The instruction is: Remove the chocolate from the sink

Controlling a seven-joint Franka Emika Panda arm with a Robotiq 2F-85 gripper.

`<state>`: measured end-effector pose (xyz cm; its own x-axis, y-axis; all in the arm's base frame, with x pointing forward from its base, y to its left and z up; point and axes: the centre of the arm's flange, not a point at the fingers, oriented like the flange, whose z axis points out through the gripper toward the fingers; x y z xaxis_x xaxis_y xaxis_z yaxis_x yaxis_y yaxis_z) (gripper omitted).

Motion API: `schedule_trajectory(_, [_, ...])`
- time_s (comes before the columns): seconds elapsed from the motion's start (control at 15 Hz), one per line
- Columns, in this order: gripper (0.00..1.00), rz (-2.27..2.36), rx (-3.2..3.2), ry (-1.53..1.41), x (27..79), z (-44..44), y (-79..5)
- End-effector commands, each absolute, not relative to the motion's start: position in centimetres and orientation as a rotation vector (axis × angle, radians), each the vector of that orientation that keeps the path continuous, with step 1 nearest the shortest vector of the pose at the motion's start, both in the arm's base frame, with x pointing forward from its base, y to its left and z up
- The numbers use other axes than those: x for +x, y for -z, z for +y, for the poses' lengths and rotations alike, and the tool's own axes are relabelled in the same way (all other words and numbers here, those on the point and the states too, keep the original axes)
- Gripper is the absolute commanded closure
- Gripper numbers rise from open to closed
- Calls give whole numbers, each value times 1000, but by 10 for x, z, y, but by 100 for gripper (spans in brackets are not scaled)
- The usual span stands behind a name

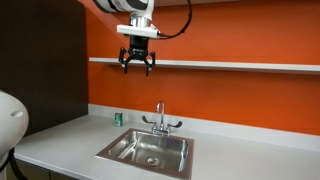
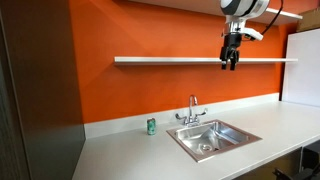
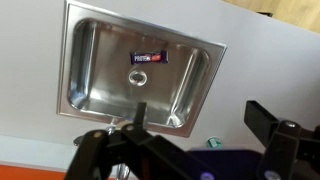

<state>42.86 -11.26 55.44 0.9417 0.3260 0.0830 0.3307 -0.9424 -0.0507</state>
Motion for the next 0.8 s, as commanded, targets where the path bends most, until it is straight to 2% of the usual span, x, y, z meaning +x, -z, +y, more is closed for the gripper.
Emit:
schedule_trajectory(0.0, [0, -594, -3010, 61, 437, -94, -560])
schedule_trajectory(0.73, [0, -207, -3063, -172, 455, -65, -521])
